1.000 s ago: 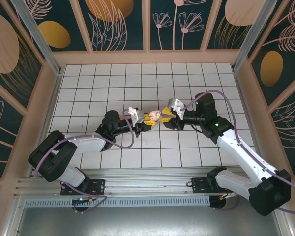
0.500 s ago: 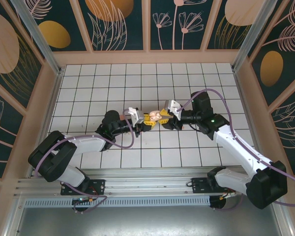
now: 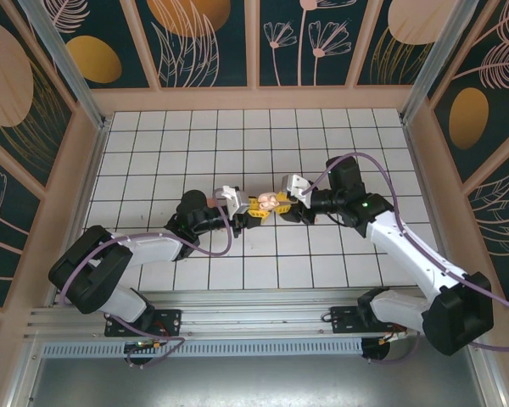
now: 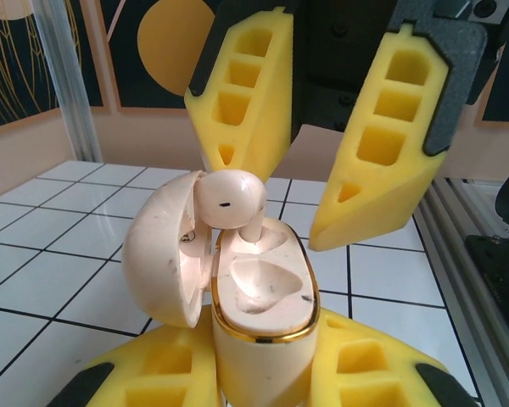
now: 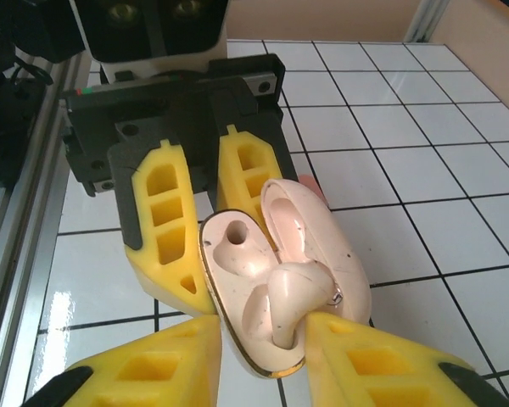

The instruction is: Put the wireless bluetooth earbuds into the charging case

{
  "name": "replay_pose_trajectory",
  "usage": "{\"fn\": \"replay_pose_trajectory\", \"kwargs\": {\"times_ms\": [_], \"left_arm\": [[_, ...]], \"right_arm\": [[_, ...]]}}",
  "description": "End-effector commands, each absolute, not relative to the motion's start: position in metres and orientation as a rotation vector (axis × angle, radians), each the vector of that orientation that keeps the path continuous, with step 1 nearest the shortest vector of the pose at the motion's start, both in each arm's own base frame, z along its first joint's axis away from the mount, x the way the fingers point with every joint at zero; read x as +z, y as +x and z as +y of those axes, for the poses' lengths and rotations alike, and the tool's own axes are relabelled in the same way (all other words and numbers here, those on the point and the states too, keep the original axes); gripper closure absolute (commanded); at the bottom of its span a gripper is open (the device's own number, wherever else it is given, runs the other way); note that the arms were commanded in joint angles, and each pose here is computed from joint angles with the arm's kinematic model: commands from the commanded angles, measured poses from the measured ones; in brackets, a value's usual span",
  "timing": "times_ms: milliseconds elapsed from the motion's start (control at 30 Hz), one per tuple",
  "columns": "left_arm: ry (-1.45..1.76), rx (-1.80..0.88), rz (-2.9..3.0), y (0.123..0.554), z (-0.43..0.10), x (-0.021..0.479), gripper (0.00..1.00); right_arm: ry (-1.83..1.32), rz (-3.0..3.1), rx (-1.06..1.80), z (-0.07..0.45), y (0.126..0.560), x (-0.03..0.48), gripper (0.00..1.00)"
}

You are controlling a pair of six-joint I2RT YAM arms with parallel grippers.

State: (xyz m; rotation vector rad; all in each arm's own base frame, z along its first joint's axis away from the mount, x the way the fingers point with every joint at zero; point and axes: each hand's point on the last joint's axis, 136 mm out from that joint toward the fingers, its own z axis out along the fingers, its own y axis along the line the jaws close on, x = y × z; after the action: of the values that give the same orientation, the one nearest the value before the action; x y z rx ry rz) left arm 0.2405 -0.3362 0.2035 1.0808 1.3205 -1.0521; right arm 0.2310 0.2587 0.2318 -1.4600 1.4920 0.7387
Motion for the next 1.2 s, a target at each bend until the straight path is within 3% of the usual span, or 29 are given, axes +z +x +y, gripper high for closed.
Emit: {"fn": "replay_pose_trajectory", "kwargs": {"times_ms": [0,367,1167], "left_arm": [[1.100,-1.049,1.242,0.239,-0.340,0.223,0.85],[1.118,-1.041,1.247,0.236,-0.339,0.222,0.85],[1.122,-1.023,1.267,0.237,-0.337,0.217,0.85]], "right_arm": [[-1.498,1.467,0.735,0.263,0.230,0.237,0.71],[-1.531,1.483,0.717,0.264,0.236,0.230,0.78],[-1.473,1.420,0.678,0.259,0.229,0.266,0.65]]}}
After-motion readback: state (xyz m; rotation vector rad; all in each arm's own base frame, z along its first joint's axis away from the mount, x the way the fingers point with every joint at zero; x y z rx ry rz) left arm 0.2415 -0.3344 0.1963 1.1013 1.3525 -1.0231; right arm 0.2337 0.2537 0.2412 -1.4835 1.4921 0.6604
